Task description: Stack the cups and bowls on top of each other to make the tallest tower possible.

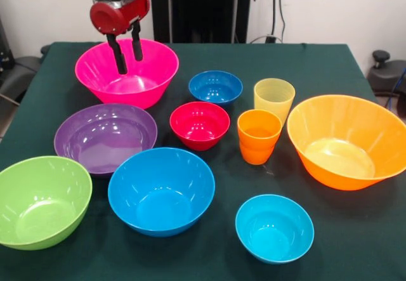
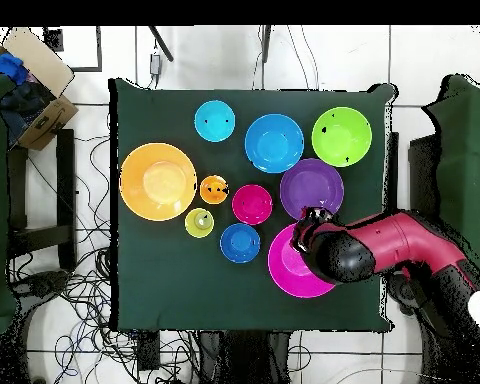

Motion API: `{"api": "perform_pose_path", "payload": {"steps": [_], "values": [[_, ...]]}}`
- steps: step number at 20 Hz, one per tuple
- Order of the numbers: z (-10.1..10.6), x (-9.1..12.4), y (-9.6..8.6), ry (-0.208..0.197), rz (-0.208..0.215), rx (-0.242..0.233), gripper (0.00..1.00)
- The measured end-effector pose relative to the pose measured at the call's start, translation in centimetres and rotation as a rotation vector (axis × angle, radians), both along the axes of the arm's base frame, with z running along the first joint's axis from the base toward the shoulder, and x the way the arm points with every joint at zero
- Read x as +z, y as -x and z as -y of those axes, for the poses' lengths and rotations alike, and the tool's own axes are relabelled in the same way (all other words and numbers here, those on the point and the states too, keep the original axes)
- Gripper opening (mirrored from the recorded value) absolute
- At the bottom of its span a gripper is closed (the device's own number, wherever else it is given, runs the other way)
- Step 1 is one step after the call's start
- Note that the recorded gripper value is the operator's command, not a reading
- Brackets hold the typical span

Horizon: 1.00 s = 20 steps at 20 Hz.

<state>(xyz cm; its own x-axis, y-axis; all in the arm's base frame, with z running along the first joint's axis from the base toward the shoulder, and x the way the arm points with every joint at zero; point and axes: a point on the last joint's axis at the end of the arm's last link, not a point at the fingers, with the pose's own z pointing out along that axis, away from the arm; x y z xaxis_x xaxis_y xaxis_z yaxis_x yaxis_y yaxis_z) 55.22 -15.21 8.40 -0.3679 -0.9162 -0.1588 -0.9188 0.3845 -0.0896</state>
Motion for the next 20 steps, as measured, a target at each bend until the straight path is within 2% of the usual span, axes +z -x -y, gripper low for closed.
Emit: {"api": "perform_pose_path", "payload": {"steps": [6, 11, 20], "values": [[0.8, -0.1, -1.8, 0.004, 0.033, 0.046, 1.0], [1.3, -0.3, -3.0, 0.0, 0.052, 0.062, 1.0], [1.7, -1.5, -3.9, -0.006, 0.07, 0.086, 1.0]]}}
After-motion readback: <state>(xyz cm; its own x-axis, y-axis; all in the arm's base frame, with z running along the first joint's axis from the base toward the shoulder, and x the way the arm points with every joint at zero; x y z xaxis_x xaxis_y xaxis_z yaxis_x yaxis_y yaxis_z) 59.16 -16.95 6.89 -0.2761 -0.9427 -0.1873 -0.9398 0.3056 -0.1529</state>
